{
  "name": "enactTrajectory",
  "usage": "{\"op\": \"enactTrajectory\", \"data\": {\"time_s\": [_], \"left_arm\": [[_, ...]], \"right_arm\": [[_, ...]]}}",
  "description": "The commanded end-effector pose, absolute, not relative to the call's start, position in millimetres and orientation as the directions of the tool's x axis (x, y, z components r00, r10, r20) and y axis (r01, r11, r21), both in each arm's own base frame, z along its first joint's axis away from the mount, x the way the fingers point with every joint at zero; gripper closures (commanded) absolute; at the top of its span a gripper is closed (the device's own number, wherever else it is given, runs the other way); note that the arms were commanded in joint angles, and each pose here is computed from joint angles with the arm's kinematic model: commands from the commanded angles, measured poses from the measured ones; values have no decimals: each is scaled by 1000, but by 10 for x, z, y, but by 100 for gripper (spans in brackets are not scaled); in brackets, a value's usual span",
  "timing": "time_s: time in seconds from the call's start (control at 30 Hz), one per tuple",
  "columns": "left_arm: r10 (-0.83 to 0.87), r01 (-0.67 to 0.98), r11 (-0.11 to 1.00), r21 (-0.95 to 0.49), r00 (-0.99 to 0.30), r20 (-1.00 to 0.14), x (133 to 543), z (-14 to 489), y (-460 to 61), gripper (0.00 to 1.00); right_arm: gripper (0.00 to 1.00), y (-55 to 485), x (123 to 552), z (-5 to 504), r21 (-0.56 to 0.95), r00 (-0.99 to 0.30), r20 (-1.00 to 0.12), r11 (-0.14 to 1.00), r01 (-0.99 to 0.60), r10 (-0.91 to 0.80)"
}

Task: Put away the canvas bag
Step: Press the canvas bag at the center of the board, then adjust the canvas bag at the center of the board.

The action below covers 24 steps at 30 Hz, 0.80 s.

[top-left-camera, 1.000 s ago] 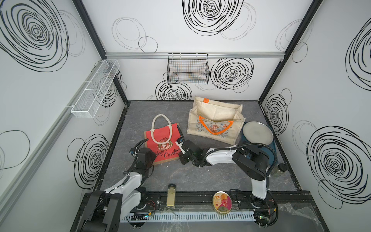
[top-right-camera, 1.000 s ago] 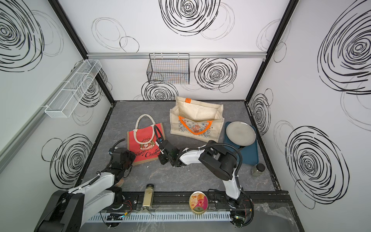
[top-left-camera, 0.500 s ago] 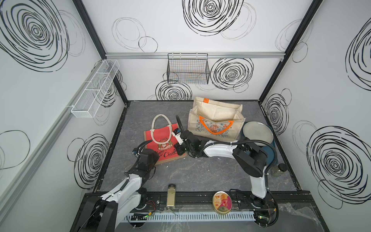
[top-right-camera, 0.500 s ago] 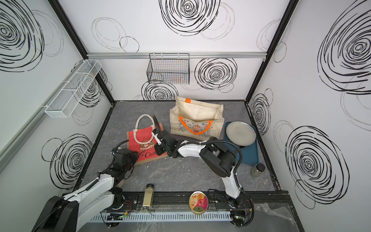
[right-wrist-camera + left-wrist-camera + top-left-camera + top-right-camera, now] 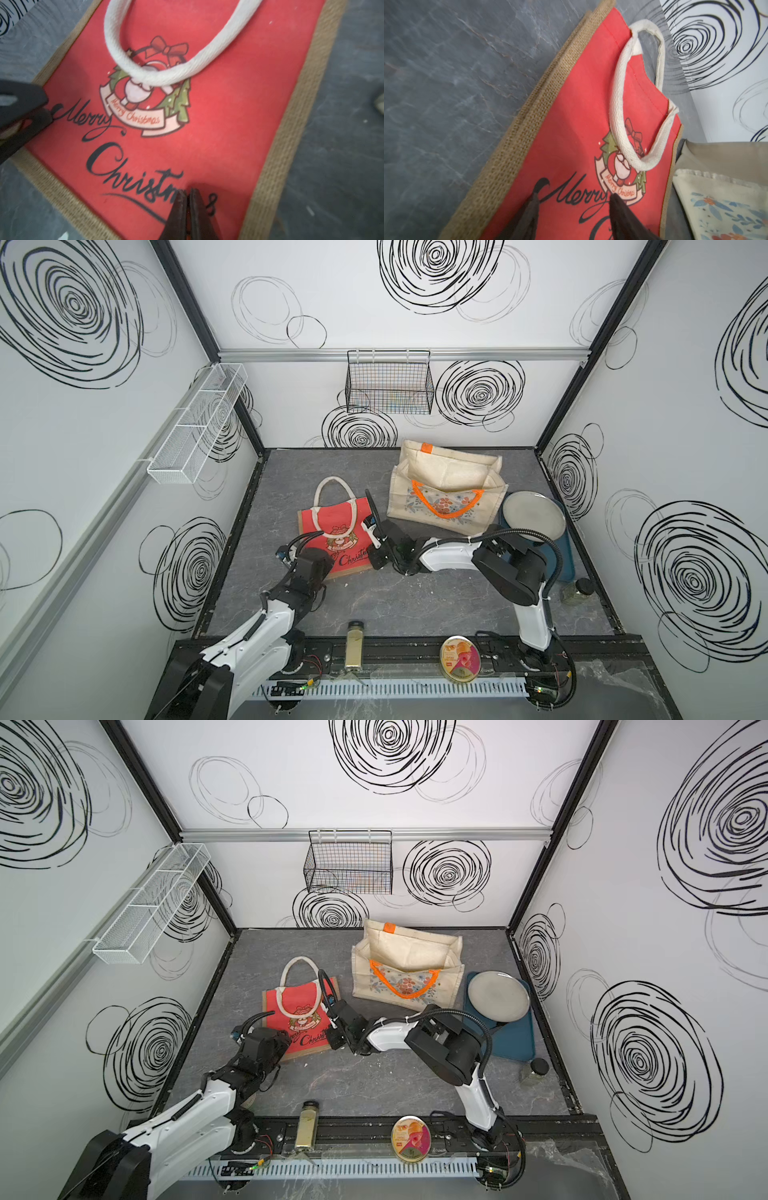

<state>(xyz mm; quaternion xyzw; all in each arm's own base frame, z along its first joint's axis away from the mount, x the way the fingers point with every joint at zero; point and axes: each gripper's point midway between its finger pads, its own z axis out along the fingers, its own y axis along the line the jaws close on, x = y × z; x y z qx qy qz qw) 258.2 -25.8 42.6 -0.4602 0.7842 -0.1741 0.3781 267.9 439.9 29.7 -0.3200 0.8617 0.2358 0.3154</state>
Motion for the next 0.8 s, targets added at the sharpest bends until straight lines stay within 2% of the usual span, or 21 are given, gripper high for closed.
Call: {"op": "enactTrajectory", "data": {"time_s": [0.0,0.13,0.2,0.23,0.3,0.33,0.37,0.47,0.57,0.63,0.7,0.77], "left_arm": [[-855,-608,504,-614,-248,-455,2626,572,-145,27],[-819,-539,558,-631,-235,-523,2852,1052,-237,10],[-852,-511,516,-688,-224,-473,2948,1116,-286,0],[-885,-491,464,-737,-216,-413,3003,1101,-315,1],[-936,-439,351,-827,-197,-292,3102,1085,-378,1],[-947,-416,318,-852,-190,-260,3149,1090,-393,1],[-943,-393,328,-859,-188,-274,3192,1130,-394,1],[-919,-403,394,-826,-163,-359,3245,1231,-358,1],[-929,-429,370,-824,-148,-340,3257,1188,-344,1],[-934,-450,356,-819,-157,-320,3293,1128,-358,1],[-931,-469,365,-804,-170,-324,3327,1071,-366,6],[-933,-506,359,-785,-162,-322,3347,977,-330,17]], "right_arm": [[90,4235,2631,178,164,-628,-646,725,-669,-434],[90,4267,2817,524,76,-570,-691,739,-669,-445],[86,4294,2863,685,84,-554,-716,735,-673,-425],[77,4311,2871,739,102,-553,-723,728,-678,-413],[34,4309,2897,787,132,-564,-729,728,-672,-388],[22,4298,2913,793,153,-575,-730,732,-664,-370],[1,4292,2921,800,167,-580,-733,733,-659,-355],[0,4332,2912,803,228,-589,-737,699,-678,-331],[5,4427,2918,780,311,-622,-713,649,-695,-324],[8,4467,2952,804,312,-615,-720,640,-702,-322],[10,4508,2980,848,287,-583,-743,631,-721,-329],[15,4559,3027,877,270,-555,-761,614,-742,-337]]}}
